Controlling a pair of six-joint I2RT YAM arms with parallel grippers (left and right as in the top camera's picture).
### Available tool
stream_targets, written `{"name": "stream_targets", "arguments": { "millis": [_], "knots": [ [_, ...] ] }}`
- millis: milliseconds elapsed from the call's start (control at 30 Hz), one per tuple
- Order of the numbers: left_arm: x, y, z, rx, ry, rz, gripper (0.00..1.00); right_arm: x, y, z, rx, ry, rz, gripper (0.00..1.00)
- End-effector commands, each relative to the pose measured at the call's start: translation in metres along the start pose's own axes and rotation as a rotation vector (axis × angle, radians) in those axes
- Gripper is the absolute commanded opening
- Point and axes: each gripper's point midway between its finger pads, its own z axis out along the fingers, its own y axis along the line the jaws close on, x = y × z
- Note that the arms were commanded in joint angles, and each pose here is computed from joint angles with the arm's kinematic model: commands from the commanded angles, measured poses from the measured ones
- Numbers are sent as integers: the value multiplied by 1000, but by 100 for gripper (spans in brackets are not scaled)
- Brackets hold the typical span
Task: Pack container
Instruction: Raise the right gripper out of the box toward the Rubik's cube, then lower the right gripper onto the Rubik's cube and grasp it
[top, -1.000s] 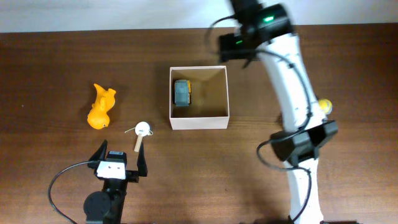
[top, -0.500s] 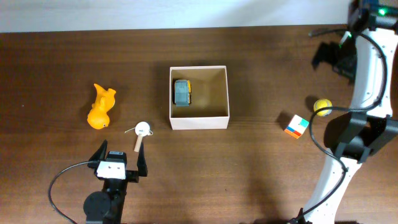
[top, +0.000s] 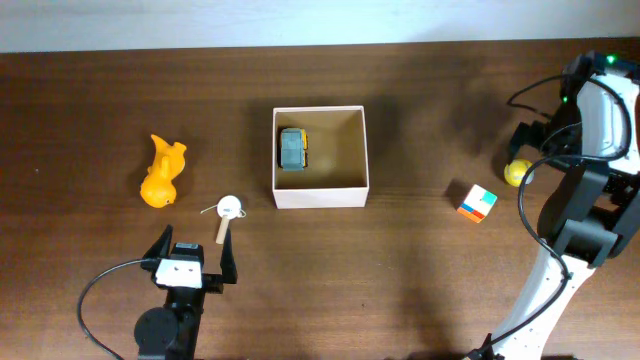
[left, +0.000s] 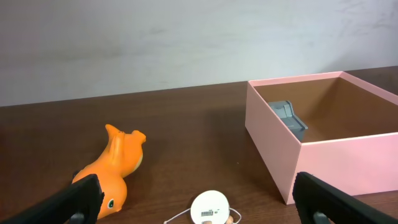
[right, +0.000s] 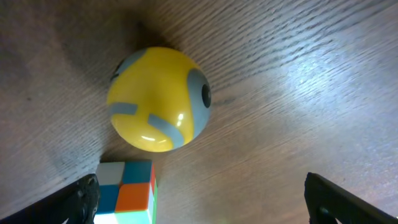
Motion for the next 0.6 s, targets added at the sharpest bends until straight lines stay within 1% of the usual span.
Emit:
{"name": "stream_targets", "arguments": {
  "millis": [0,267,400,567],
  "knots": [
    [2,-1,0,6,-2,15,99,3,6,-4,-4,-11,-41,98],
    [2,-1,0,6,-2,15,99,24,52,-6,32,-5,-193,98],
    [2,-1,0,6,-2,15,99,39,74,-8,56,1,-193,98],
    [2,-1,0,6,-2,15,99,49,86,-11,87,-6,-148,98]
  ]
}}
